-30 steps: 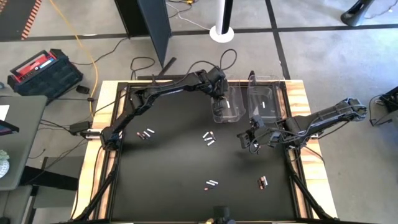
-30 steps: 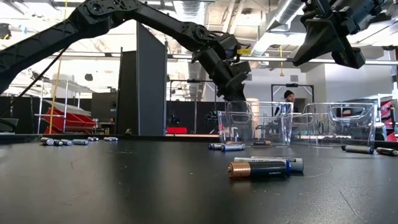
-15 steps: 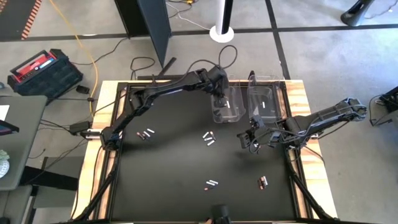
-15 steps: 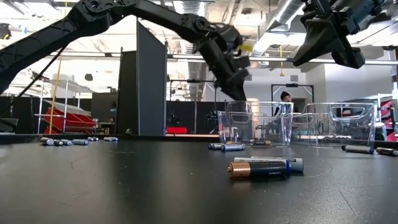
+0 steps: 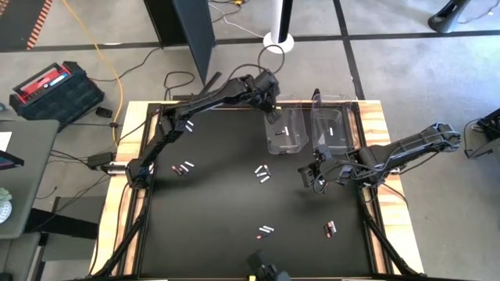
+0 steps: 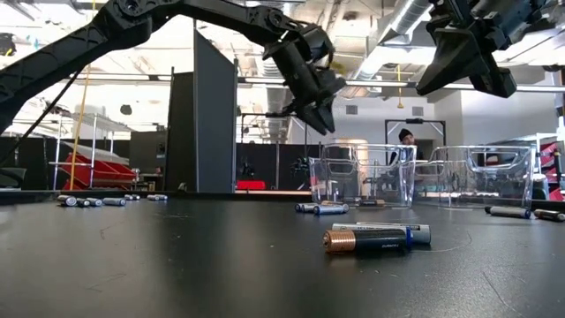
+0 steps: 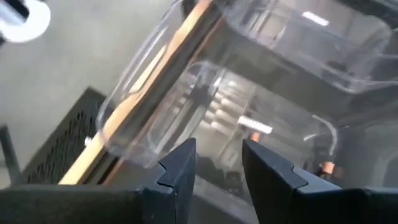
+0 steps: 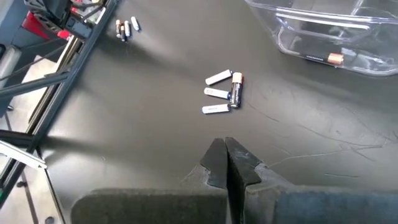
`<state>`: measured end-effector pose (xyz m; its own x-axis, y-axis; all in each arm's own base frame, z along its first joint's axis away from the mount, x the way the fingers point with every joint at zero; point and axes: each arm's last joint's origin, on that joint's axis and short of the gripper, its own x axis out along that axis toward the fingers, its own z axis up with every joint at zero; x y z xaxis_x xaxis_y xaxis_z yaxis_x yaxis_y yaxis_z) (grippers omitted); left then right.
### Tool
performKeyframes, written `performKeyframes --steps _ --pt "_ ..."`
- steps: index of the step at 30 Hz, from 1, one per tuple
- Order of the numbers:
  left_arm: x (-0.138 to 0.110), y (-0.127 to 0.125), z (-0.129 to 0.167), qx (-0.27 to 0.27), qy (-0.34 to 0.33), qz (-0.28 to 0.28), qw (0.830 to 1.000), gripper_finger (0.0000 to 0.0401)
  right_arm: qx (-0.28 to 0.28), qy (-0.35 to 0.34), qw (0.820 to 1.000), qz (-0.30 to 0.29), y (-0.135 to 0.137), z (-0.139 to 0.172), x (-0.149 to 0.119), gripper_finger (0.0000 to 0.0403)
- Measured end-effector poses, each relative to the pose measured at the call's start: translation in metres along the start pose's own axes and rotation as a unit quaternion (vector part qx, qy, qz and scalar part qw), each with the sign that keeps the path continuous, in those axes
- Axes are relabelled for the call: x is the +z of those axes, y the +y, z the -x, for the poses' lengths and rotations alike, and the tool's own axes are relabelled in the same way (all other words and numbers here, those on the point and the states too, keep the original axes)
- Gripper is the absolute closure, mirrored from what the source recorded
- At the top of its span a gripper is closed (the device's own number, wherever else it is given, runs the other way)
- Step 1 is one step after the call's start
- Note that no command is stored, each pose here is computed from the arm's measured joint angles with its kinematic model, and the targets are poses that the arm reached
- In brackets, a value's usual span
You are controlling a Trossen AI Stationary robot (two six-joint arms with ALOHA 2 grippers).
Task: Sort batteries
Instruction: Move the transparent bins to the top center of the table
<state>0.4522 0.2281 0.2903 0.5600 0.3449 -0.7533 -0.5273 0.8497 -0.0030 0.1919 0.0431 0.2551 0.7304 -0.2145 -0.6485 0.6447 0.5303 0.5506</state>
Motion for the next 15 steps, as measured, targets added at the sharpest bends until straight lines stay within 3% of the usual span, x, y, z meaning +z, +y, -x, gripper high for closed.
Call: performKeyframes --steps 4,15 --pt "-0.001 0.012 0.002 0.008 0.008 0.031 0.999 0.0273 -0.005 0.002 1.000 0.001 -0.001 0.000 0.000 0.0394" --pt "0.001 0.044 0.021 0.049 -0.025 0.050 0.997 0.0273 -0.006 0.002 1.000 0.001 -0.001 0.000 0.000 0.0394"
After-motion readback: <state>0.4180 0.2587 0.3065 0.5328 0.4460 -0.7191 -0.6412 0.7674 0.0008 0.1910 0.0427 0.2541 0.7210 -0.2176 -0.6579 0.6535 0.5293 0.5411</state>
